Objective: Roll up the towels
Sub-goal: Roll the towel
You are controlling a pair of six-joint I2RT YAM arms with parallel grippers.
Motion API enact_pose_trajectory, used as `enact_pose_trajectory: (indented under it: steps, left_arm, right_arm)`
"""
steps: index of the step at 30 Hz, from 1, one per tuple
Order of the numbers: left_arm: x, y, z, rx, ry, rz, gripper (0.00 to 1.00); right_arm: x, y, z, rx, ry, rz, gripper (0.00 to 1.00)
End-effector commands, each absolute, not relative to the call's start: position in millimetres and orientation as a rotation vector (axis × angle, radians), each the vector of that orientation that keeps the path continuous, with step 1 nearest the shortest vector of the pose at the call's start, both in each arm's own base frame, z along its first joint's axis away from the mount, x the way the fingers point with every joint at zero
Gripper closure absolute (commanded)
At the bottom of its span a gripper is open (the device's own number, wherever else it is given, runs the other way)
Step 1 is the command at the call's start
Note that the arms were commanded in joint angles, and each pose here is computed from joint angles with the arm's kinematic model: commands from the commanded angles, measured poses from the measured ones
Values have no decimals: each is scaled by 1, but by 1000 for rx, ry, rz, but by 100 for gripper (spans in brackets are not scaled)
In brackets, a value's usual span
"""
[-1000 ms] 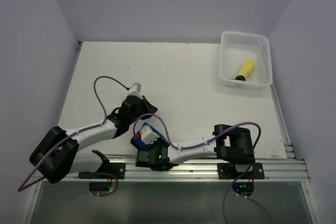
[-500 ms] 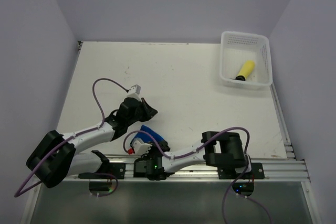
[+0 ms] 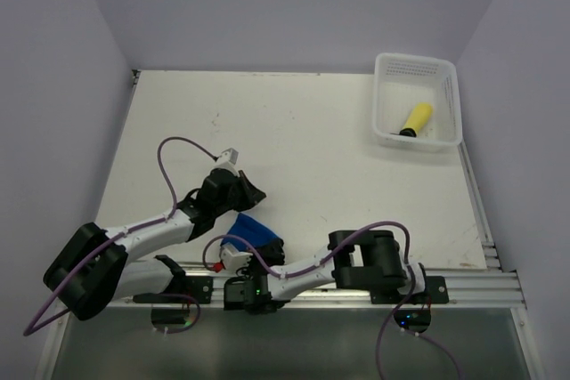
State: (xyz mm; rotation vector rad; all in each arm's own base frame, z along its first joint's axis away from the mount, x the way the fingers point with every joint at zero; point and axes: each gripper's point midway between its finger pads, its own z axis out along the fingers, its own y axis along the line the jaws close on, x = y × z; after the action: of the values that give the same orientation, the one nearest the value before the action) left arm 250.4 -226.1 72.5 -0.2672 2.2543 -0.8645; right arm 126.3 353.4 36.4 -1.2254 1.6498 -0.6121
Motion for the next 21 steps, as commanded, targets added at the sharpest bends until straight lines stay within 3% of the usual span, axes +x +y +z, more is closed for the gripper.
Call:
enact_pose_trajectory:
  steps: [1,21]
  left_arm:
    - [245,-227,67,-290,2262,-908,100]
    - [212,-217,39,-333,2334,-920,100]
  right_arm:
    - [125,358,38,-1235,1573,-668,100]
    - [118,365,13,-1328,1531,-791,100]
